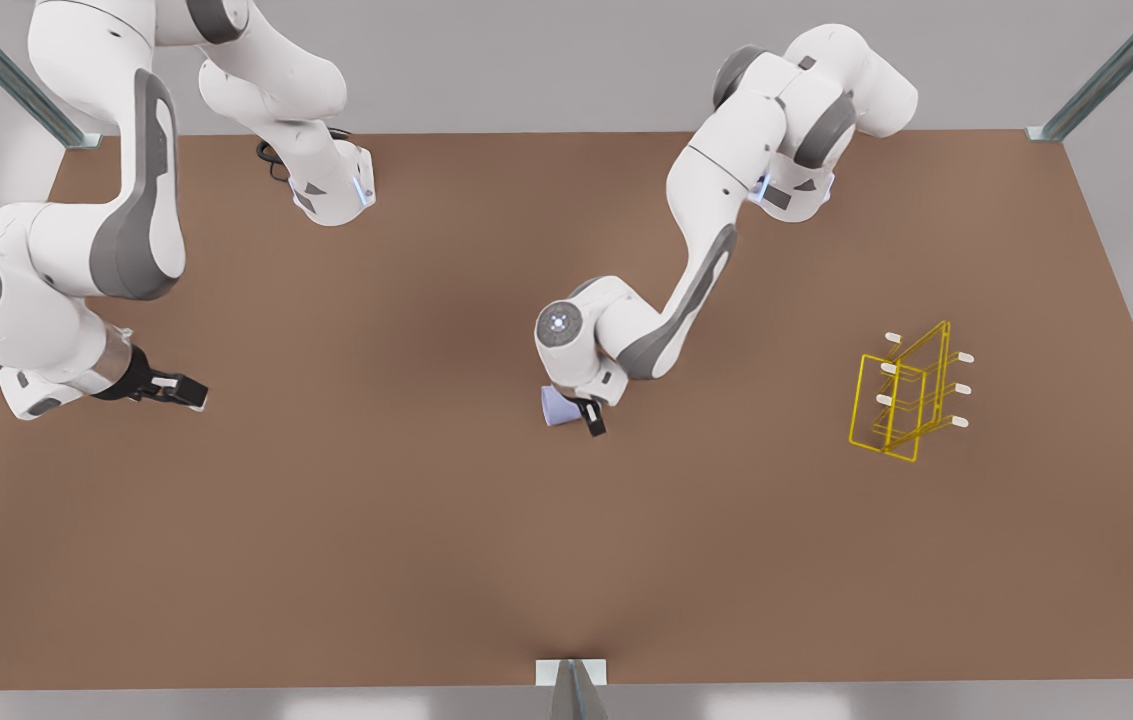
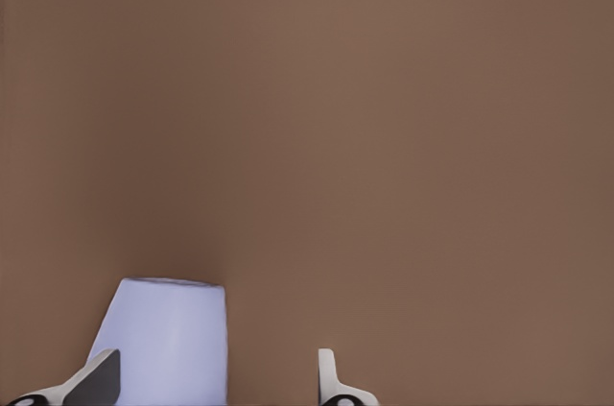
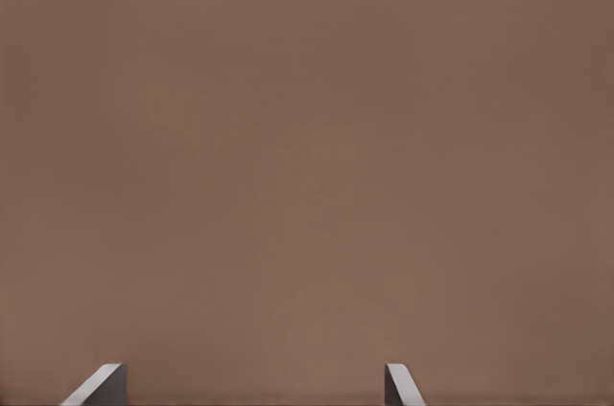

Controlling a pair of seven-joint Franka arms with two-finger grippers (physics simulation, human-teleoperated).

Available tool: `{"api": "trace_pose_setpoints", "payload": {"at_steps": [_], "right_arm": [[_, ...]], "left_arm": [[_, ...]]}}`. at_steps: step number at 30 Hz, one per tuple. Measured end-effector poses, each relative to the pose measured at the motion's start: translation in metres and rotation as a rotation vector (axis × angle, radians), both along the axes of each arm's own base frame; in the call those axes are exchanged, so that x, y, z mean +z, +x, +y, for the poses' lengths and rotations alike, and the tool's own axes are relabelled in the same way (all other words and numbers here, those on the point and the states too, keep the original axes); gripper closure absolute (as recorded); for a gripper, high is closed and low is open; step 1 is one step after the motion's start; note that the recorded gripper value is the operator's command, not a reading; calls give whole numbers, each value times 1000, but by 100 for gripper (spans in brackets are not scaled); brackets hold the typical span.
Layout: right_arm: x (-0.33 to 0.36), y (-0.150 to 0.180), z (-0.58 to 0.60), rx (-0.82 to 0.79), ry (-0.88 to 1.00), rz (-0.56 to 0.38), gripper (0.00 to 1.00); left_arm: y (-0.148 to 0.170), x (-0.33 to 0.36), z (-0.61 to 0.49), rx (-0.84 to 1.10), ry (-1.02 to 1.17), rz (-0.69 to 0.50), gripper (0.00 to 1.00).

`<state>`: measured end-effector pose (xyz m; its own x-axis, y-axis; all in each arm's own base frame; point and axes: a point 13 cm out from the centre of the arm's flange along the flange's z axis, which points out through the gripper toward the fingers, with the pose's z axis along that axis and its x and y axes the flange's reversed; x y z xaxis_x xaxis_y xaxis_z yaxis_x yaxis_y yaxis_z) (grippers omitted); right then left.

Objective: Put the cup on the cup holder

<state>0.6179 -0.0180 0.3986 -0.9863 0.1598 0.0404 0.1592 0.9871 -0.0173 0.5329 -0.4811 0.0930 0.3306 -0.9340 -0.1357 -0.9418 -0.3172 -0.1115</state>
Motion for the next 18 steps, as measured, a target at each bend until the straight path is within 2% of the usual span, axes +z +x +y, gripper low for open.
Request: {"api": "trace_pose_setpoints", "payload": {"at_steps": [10, 18], "right_arm": [[-1, -3, 3, 42, 9, 14, 0], [-1, -4, 5, 65, 10, 16, 0]], "left_arm": [[-20, -39, 0, 36, 59, -14, 0], [-19, -14, -14, 20, 37, -40, 0]]}}
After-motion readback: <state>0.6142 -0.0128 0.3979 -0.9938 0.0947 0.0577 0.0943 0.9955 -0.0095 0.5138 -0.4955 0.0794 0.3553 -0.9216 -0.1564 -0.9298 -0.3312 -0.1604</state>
